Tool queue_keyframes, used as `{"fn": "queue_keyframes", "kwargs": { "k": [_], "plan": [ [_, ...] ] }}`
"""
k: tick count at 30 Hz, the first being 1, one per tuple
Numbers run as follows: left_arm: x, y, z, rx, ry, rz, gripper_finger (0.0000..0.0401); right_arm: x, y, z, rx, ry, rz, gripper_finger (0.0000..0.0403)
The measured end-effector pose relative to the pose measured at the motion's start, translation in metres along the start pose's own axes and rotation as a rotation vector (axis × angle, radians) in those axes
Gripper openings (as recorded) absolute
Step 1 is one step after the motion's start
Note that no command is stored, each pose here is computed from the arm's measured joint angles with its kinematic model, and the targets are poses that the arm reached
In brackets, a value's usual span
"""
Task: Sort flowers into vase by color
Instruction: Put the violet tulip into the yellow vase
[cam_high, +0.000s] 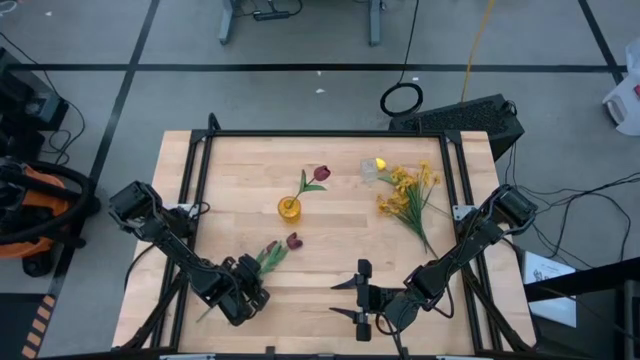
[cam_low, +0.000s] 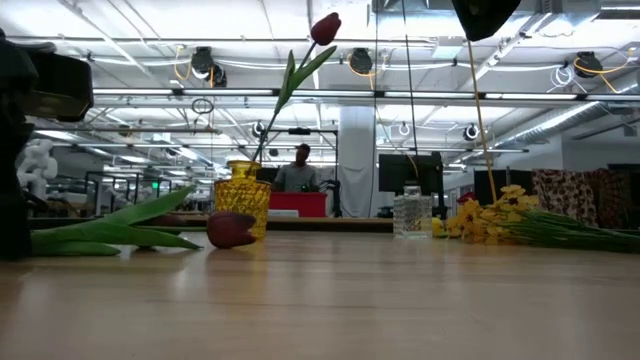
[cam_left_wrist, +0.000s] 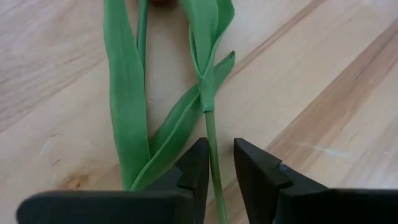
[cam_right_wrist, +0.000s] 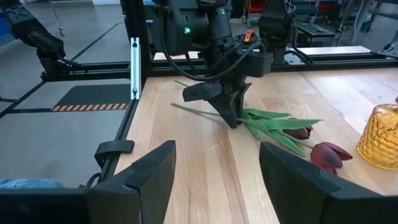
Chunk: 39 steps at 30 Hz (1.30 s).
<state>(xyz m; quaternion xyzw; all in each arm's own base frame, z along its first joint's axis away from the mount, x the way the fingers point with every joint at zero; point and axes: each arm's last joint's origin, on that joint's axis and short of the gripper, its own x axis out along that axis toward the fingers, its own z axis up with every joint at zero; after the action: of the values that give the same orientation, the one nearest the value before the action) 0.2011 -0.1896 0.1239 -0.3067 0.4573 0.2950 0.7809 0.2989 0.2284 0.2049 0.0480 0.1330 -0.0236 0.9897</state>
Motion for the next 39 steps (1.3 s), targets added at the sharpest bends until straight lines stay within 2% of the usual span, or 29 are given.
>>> {"fn": "queue_keyframes", "kwargs": {
  "k": [3, 8, 15, 18, 28, 32, 39],
  "plan": [
    [0.0, 0.0, 0.0, 0.001, -0.004, 0.002, 0.007, 0.0, 0.0, 0.0, 0.0, 0.0, 0.0, 0.0224],
    [0.0, 0.001, 0.0, 0.002, -0.014, 0.005, 0.0015, 0.0, 0.0, 0.0, 0.0, 0.0, 0.0, 0.0224],
    [-0.009, -0.002, 0.003, 0.019, -0.07, -0.04, 0.0007, 0.0, 0.0, 0.0, 0.0, 0.0, 0.0, 0.0224],
    [-0.023, -0.009, 0.006, 0.039, -0.153, -0.101, 0.0005, 0.0, 0.0, 0.0, 0.0, 0.0, 0.0, 0.0224],
    [-0.077, -0.037, 0.024, 0.152, -0.57, -0.28, 0.0002, 0.011, 0.005, -0.013, 0.009, -0.022, 0.014, 0.0224],
    [-0.084, -0.051, 0.033, 0.179, -0.707, -0.314, 0.0002, 0.024, 0.006, -0.021, 0.013, -0.08, 0.036, 0.0224],
    [-0.097, -0.073, 0.056, 0.204, -0.866, -0.354, 0.0001, 0.049, 0.001, -0.033, 0.064, -0.233, 0.153, 0.0224]
  ]
}}
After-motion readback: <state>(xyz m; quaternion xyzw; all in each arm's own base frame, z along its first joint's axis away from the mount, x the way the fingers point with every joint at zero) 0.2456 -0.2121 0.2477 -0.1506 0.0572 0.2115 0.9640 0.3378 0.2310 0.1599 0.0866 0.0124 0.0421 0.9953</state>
